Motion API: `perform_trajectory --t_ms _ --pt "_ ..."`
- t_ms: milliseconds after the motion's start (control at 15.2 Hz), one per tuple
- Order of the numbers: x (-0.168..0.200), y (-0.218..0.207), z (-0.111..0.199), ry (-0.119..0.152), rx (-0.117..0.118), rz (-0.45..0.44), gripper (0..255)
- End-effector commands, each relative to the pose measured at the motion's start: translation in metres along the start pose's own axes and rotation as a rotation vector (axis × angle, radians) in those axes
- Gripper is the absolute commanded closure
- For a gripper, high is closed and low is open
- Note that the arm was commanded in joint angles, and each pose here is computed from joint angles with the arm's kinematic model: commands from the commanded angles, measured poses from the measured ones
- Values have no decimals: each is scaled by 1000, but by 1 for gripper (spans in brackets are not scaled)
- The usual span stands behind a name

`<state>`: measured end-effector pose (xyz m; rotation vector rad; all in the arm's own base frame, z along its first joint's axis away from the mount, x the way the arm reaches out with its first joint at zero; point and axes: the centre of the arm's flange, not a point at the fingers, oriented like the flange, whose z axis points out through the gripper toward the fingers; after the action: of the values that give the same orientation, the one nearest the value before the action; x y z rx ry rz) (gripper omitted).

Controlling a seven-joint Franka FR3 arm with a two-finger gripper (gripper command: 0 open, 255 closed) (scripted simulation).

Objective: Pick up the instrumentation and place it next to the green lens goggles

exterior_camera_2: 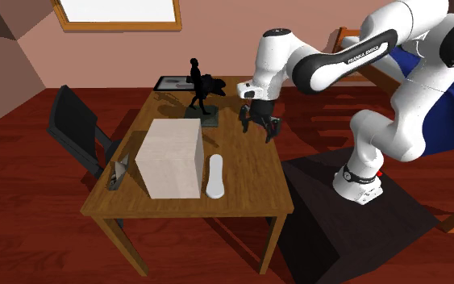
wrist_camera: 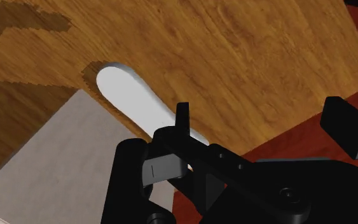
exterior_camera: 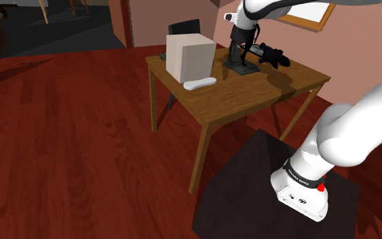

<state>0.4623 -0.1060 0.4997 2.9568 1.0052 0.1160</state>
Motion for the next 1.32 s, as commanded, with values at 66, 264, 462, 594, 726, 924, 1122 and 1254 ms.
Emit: perform_trajectory --t_ms 66,264,462,594,726,924,1122,1254 --pt "19 28 28 -9 15 -126 0" --pt "39 52 55 -18 31 -245 0" --pt "63 74 82 -27 47 -365 0" --pt "79 86 100 -33 57 -445 0" --pt "97 97 119 -39 68 -524 0" --pt "119 108 142 -46 81 -619 0" --pt "117 107 157 -46 81 -619 0" --pt "117 106 168 -46 81 -619 0"
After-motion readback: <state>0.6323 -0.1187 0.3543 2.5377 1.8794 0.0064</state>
